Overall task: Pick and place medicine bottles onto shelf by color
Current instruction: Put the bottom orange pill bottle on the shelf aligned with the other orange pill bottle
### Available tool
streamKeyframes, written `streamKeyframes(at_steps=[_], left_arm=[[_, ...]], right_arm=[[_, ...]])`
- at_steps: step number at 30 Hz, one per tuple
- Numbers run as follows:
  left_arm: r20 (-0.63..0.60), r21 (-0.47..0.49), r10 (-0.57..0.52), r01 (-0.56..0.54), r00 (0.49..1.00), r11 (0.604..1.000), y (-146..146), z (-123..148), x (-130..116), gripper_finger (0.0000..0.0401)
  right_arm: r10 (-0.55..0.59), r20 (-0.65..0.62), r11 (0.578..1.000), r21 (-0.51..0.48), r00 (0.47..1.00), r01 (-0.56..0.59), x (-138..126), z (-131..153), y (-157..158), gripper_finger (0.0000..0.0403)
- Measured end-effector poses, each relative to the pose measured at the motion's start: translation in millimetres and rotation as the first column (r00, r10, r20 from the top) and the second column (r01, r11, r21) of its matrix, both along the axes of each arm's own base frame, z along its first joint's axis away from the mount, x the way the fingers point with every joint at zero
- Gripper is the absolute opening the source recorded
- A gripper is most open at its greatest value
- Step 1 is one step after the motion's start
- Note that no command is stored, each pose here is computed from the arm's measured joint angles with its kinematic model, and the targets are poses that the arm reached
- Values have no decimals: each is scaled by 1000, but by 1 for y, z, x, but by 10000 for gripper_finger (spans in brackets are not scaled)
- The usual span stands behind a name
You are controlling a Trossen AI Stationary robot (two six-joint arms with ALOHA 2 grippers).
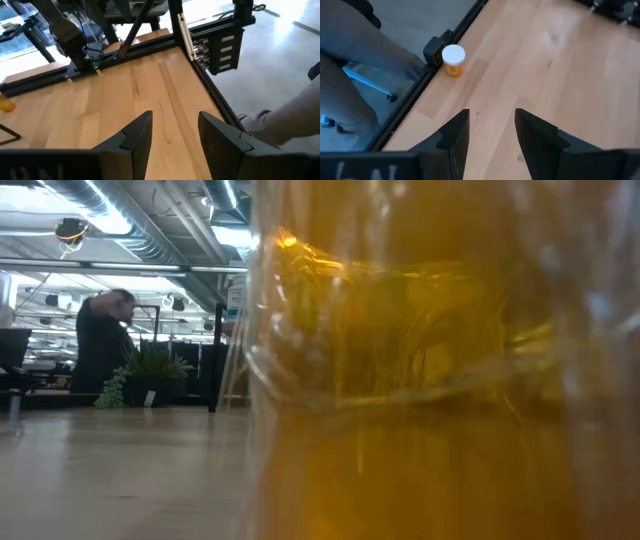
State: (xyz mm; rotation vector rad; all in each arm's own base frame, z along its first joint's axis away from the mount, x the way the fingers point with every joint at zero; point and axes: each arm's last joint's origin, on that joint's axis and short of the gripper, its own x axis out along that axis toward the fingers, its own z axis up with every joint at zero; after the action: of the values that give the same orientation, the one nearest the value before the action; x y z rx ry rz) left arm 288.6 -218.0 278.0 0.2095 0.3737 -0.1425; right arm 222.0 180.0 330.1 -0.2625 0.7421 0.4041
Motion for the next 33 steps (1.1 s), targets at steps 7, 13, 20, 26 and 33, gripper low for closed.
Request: streamKeyframes(at_steps=[7,13,20,26,33], left_arm=[[-81,30,9,-6,997,1000,-4,22,-4,151],[-153,14,53,-52,987,999,-1,27,-7,151],[-219,-11,98,-103,971,995,2,22,-10,151],[-300,-28,160,-176,941,984,7,15,-15,151],[-338,-15,186,-203,923,979,9,11,-18,151]], right_arm=[[81,87,996,-46,993,-77,16,-5,10,161],[106,103,993,-59,989,-100,34,-5,8,161],[122,52,992,-2,991,-122,61,-3,-5,161],[166,-27,982,-84,986,-168,79,-27,0,161],[185,-93,974,-115,978,-195,108,-49,17,161]])
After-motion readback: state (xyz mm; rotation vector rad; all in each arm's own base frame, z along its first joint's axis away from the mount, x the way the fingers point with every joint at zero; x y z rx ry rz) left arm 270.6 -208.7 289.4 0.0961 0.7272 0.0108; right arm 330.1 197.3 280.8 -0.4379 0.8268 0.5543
